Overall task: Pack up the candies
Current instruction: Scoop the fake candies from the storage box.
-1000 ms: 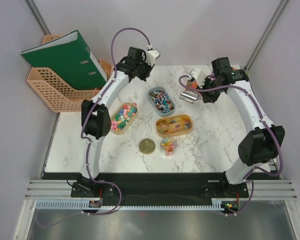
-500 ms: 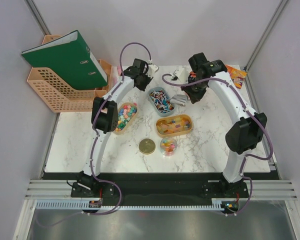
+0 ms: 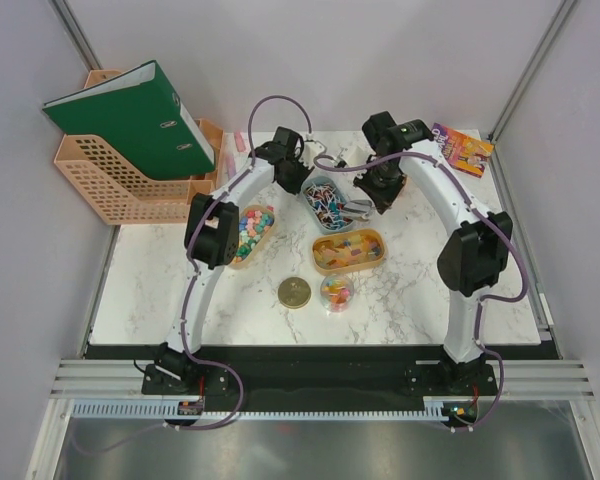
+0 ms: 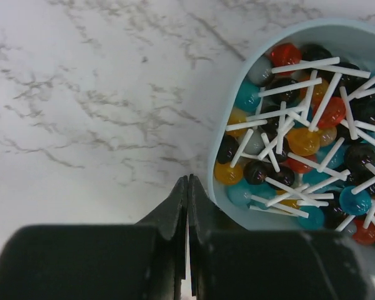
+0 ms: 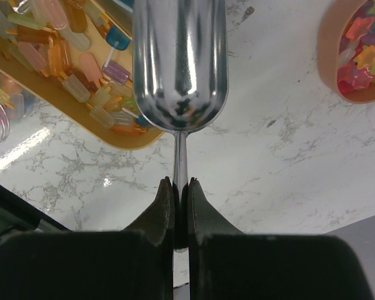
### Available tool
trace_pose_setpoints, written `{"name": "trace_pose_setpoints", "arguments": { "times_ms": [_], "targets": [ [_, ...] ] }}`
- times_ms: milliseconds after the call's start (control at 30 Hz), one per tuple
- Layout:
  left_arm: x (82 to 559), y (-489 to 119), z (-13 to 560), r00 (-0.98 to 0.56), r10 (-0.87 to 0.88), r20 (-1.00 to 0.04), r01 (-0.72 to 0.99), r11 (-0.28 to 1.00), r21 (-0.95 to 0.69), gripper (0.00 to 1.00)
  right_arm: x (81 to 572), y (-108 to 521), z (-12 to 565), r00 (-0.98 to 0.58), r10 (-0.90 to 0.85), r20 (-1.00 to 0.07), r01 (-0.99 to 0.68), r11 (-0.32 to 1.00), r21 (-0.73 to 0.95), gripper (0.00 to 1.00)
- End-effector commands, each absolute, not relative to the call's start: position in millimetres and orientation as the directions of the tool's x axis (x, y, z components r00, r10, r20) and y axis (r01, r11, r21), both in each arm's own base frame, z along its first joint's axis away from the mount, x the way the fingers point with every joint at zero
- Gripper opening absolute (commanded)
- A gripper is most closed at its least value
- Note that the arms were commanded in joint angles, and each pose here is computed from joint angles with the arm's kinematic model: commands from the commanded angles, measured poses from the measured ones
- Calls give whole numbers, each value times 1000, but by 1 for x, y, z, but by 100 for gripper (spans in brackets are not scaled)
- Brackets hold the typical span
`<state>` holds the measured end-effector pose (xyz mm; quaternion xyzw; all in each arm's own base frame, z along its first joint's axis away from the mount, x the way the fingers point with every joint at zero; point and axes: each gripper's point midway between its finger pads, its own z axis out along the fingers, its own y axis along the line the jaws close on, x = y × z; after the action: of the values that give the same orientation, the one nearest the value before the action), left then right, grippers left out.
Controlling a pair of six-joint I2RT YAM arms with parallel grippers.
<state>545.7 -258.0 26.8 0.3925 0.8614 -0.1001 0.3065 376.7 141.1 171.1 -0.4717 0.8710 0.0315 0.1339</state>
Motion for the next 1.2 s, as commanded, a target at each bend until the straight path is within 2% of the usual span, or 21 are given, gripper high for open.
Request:
{"name": "trace_pose_setpoints", "arguments": {
  "times_ms": [0, 333, 433, 567, 667, 767, 867, 1000, 1167],
  "targets": [
    [522, -289, 58, -472, 598, -648, 779, 627, 12, 2, 358, 128, 176, -563, -809, -167, -814, 578, -59, 0],
    [489, -301, 71, -507, 559, -656, 787, 611, -87, 2, 362, 122, 159, -557, -829, -45, -819, 557, -139, 0],
    [489, -305, 79, -502, 541, -674, 783, 615, -89, 2, 363, 121, 156, -536, -844, 2, -830, 527, -182, 0],
    [491, -304, 87, -500, 529, -685, 774, 629, -79, 2, 369, 123, 159, -517, -856, 12, -837, 503, -214, 0],
    [487, -301, 91, -502, 529, -684, 770, 633, -76, 2, 371, 114, 154, -512, -856, 71, -840, 482, -250, 0],
    [484, -291, 92, -510, 529, -678, 757, 650, -63, 2, 375, 105, 146, -511, -850, 126, -842, 467, -270, 0],
    [483, -275, 86, -531, 525, -665, 735, 676, -53, 2, 387, 101, 144, -517, -845, 137, -836, 464, -291, 0],
    [489, -256, 105, -529, 482, -699, 703, 710, -42, 2, 405, 96, 143, -498, -849, 175, -840, 424, -338, 0],
    [487, -239, 102, -552, 461, -695, 675, 736, -49, 2, 427, 94, 138, -439, -869, 230, -865, 340, -369, 0]
  ]
}}
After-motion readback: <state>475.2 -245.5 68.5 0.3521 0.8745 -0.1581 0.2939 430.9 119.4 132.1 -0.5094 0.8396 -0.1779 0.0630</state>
